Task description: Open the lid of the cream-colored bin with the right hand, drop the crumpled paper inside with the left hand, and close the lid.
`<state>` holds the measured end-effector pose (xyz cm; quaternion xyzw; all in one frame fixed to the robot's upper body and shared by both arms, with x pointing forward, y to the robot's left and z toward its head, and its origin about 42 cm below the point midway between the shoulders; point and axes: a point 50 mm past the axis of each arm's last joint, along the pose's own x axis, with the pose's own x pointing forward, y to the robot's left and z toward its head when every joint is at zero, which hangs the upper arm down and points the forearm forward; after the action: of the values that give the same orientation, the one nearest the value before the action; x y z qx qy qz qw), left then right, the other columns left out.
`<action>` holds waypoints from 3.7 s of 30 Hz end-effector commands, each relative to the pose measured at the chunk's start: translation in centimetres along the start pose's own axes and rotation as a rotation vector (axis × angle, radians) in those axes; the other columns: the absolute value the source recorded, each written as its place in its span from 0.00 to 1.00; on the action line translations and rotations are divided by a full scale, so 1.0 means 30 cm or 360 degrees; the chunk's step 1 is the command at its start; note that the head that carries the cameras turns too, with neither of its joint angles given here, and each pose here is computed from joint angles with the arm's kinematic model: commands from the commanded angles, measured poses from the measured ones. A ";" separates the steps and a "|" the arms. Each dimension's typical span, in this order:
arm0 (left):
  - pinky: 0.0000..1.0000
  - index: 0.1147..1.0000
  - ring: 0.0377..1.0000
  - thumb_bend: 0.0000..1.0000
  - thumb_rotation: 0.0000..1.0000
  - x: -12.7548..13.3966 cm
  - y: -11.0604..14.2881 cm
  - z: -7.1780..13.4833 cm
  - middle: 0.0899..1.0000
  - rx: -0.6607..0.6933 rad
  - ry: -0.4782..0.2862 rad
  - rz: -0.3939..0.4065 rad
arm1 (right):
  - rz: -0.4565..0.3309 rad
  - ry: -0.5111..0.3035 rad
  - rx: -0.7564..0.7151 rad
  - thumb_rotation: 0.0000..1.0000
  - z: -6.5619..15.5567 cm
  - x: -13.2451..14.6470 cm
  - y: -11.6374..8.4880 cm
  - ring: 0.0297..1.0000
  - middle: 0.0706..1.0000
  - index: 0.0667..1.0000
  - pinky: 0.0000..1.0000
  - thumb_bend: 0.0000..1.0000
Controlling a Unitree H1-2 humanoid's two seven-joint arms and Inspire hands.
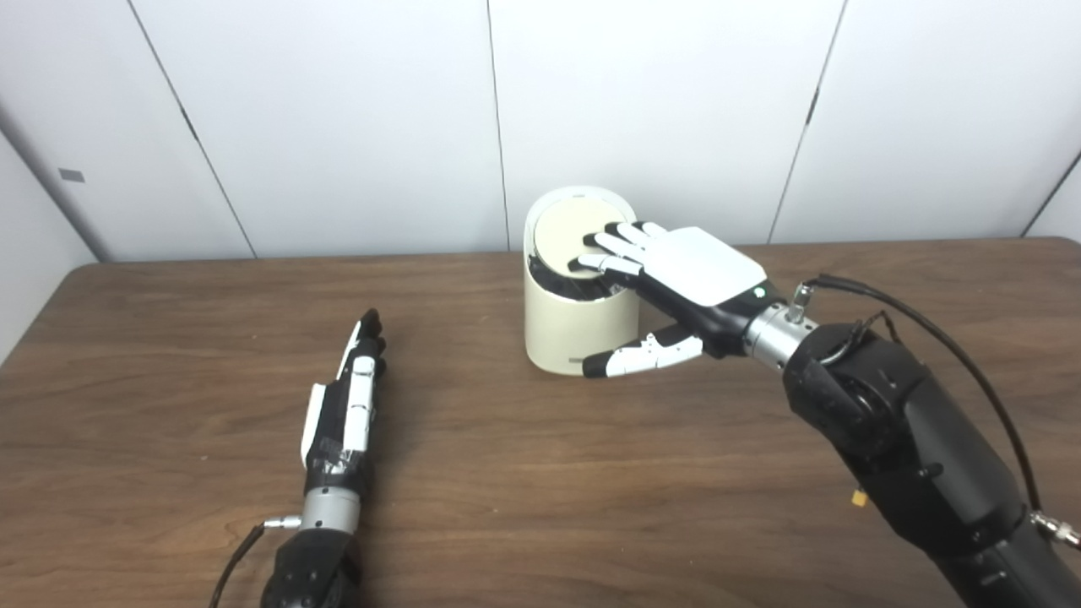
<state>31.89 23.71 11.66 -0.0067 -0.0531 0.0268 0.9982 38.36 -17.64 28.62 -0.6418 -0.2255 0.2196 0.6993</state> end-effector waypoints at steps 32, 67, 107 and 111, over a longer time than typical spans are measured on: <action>1.00 1.00 1.00 0.50 1.00 -0.003 -0.015 0.039 1.00 -0.0050 -0.0070 -0.0004 | 0.0133 0.0085 -0.0135 1.00 -0.014 0.016 -0.034 1.00 0.84 0.67 1.00 0.66; 1.00 1.00 1.00 0.47 0.92 -0.001 -0.021 0.020 1.00 -0.0046 -0.0023 -0.0015 | -0.0405 0.0035 0.0331 1.00 0.007 0.024 -0.207 1.00 0.97 0.89 0.99 0.58; 1.00 1.00 1.00 0.45 0.96 -0.004 0.033 0.025 1.00 -0.0078 -0.0046 0.0005 | -0.0789 0.0546 0.1882 1.00 -0.148 -0.267 0.143 1.00 0.99 0.95 1.00 0.59; 1.00 1.00 1.00 0.44 0.96 -0.018 0.037 0.031 1.00 -0.0066 -0.0055 0.0003 | -0.0826 0.0590 0.1970 1.00 -0.120 -0.268 0.196 1.00 0.98 0.95 1.00 0.59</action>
<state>31.22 24.43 11.64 -0.0299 -0.0520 0.0303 0.9977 33.71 -25.24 20.60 -0.0833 -0.0355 0.0246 0.9956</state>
